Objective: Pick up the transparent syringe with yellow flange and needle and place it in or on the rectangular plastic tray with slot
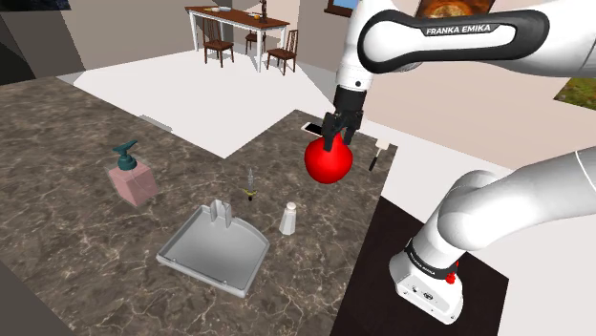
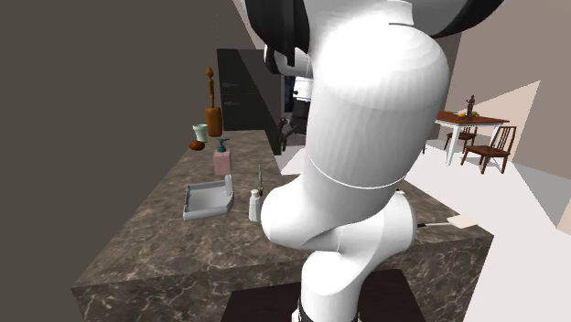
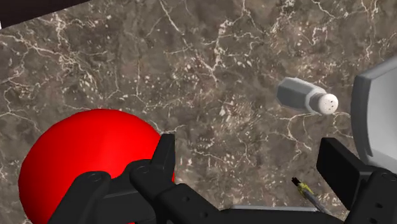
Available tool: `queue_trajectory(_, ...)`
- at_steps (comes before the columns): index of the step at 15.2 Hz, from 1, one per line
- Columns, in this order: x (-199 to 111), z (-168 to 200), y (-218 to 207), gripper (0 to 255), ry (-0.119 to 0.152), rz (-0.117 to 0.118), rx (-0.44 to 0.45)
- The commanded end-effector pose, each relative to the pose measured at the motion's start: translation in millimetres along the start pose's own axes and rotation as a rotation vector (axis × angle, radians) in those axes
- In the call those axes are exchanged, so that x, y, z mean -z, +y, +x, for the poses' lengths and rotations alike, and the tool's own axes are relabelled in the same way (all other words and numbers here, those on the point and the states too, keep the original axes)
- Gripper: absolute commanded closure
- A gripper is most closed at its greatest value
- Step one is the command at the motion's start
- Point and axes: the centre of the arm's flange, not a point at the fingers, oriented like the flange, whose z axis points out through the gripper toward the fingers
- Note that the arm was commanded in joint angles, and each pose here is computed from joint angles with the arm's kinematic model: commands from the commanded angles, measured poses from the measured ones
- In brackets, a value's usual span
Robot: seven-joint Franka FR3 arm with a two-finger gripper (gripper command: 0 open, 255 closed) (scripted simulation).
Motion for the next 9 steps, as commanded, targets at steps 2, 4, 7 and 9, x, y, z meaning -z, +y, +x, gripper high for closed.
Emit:
queue_trajectory(2,-20,27,-23,0,-0.017,0.008,-0.081)
queue_trajectory(4,-35,44,-38,0,-0.029,0.013,-0.132)
queue_trajectory(7,-57,70,-59,0,-0.047,0.021,-0.21)
queue_trajectory(9,-72,89,-72,0,-0.059,0.026,-0.261)
